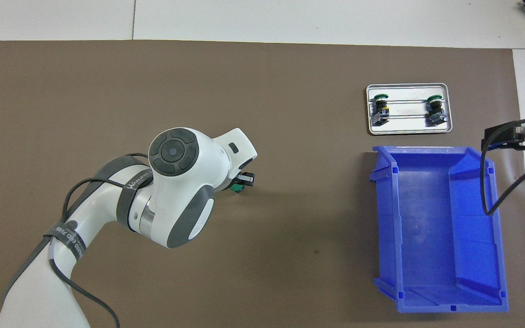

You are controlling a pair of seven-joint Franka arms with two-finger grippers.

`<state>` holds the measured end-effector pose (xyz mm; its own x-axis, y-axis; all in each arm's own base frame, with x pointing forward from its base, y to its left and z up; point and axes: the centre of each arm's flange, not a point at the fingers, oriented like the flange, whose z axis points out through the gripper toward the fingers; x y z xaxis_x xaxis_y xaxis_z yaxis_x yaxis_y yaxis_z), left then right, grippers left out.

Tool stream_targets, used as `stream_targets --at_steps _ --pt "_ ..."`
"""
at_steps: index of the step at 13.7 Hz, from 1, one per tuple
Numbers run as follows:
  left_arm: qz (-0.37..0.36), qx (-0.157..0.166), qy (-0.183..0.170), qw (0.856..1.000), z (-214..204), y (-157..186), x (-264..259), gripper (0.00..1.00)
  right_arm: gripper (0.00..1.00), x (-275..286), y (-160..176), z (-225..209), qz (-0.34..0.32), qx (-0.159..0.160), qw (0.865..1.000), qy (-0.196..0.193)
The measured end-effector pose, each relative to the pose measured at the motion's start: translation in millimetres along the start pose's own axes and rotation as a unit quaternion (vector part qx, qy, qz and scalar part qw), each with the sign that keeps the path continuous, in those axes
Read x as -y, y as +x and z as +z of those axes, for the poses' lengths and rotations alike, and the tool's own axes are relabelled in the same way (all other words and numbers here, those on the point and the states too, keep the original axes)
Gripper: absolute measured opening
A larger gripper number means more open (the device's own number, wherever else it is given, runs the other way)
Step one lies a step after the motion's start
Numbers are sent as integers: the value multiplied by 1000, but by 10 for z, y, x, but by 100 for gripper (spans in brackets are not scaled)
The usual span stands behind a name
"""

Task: Place and press button with both arms
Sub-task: 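Lower the left gripper onto the button top and press down, then raise the left gripper and pull it back away from the button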

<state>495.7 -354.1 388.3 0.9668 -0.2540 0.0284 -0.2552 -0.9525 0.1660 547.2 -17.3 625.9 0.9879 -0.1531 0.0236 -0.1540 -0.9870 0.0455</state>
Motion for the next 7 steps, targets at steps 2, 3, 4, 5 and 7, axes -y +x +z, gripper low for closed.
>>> stream_targets --at_steps 2,3,4,5,7 --pt "2 3 1 1000 44 -34 -23 1 100 0 0 0 0 0 1000 0" --pt "2 2 1 1000 49 -33 -19 1 100 0 0 0 0 0 1000 0" --pt "1 -2 1 1000 57 -29 -11 1 100 0 0 0 0 0 1000 0" --pt "1 -5 1 1000 77 -33 -1 1 100 0 0 0 0 0 1000 0" --pt "-1 -8 1 1000 138 -47 31 1 100 0 0 0 0 0 1000 0"
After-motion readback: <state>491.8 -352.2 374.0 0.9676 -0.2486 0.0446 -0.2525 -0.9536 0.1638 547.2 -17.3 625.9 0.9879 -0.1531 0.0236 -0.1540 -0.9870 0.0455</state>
